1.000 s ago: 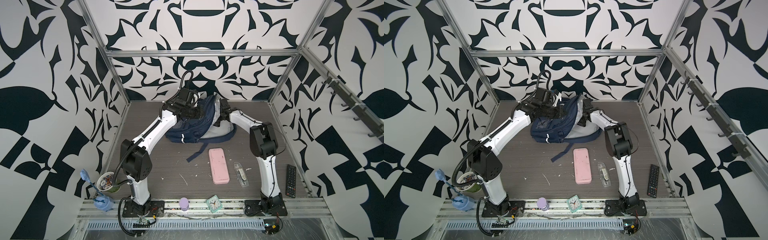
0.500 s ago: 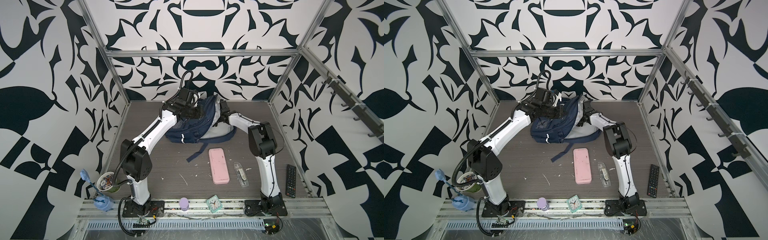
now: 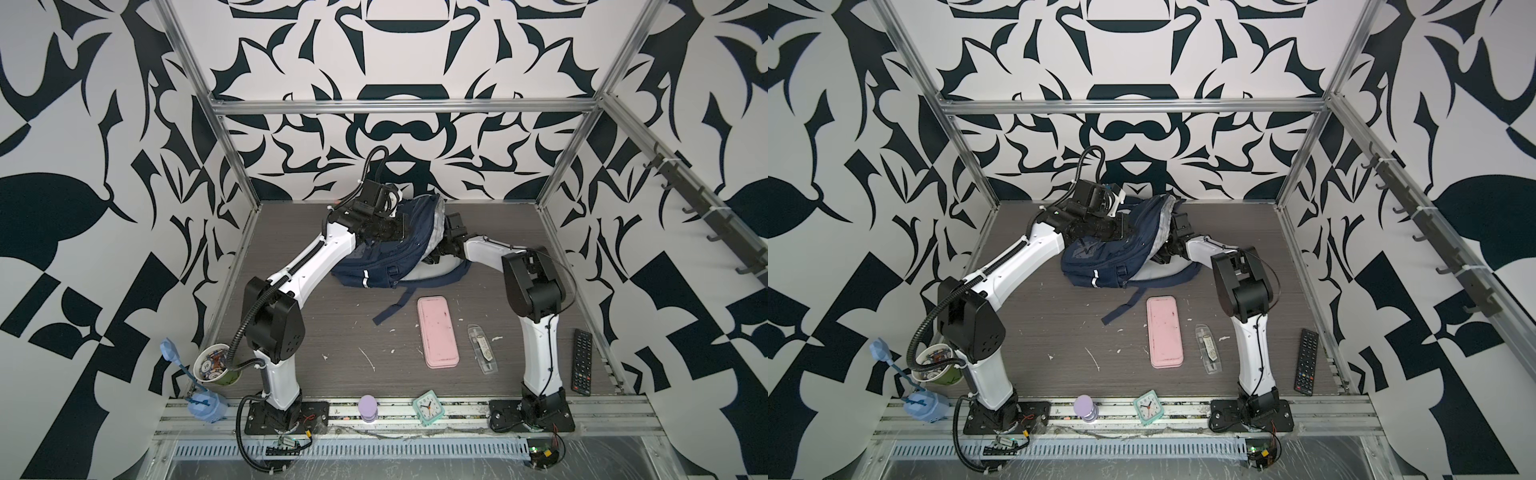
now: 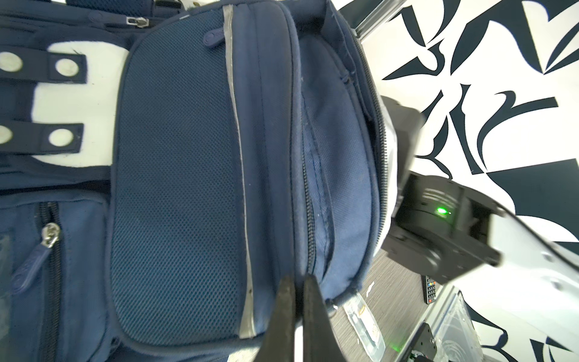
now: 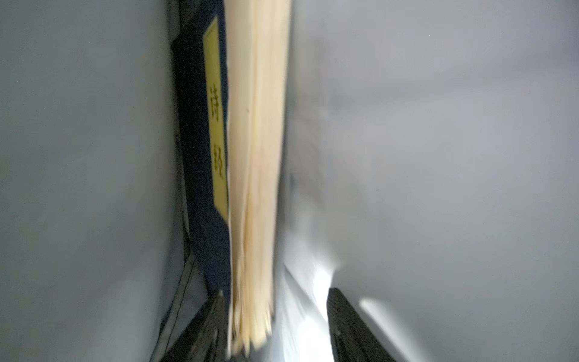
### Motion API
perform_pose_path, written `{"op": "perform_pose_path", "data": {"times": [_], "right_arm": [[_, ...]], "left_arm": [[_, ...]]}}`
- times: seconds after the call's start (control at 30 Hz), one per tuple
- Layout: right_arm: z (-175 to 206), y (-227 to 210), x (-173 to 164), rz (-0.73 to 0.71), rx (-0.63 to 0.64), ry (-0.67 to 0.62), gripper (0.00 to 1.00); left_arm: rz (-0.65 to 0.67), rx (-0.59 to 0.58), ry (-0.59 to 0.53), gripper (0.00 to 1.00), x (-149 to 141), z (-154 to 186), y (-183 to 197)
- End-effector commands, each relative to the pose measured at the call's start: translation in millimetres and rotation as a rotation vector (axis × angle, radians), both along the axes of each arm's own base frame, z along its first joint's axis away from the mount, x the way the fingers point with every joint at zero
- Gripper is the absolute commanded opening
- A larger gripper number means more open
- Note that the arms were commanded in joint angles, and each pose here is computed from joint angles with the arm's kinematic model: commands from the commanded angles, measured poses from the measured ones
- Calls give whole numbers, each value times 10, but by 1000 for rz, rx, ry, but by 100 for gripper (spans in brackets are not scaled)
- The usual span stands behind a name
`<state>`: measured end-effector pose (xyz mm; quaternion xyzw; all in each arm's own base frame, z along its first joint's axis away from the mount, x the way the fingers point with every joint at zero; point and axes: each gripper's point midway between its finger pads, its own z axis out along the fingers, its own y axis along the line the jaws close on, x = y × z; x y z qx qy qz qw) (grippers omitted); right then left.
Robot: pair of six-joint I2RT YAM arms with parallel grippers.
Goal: Pack books, pencil case, and school supplies into a backpack
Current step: Place the book in the student bag, then close the student bag at the top-center of the table.
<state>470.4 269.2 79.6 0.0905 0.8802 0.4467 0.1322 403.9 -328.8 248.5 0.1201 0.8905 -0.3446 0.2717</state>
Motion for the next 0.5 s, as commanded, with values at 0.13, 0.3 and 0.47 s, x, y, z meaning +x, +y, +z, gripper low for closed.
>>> {"op": "perform_pose_path", "data": {"times": [0.13,0.3,0.47], "right_arm": [[321,-563,-320,-55,-140,-100,58],[341,-1029,-637,-146,-349,-110,88],[613,-1323,-904,-230,-440,-185,99]], "left_arm": [[-12,-33,33,0,116,-199,-139],[-32,-31,58,0,183,-352,-289],[-74,-10,94,2,185,-579,-511]]}}
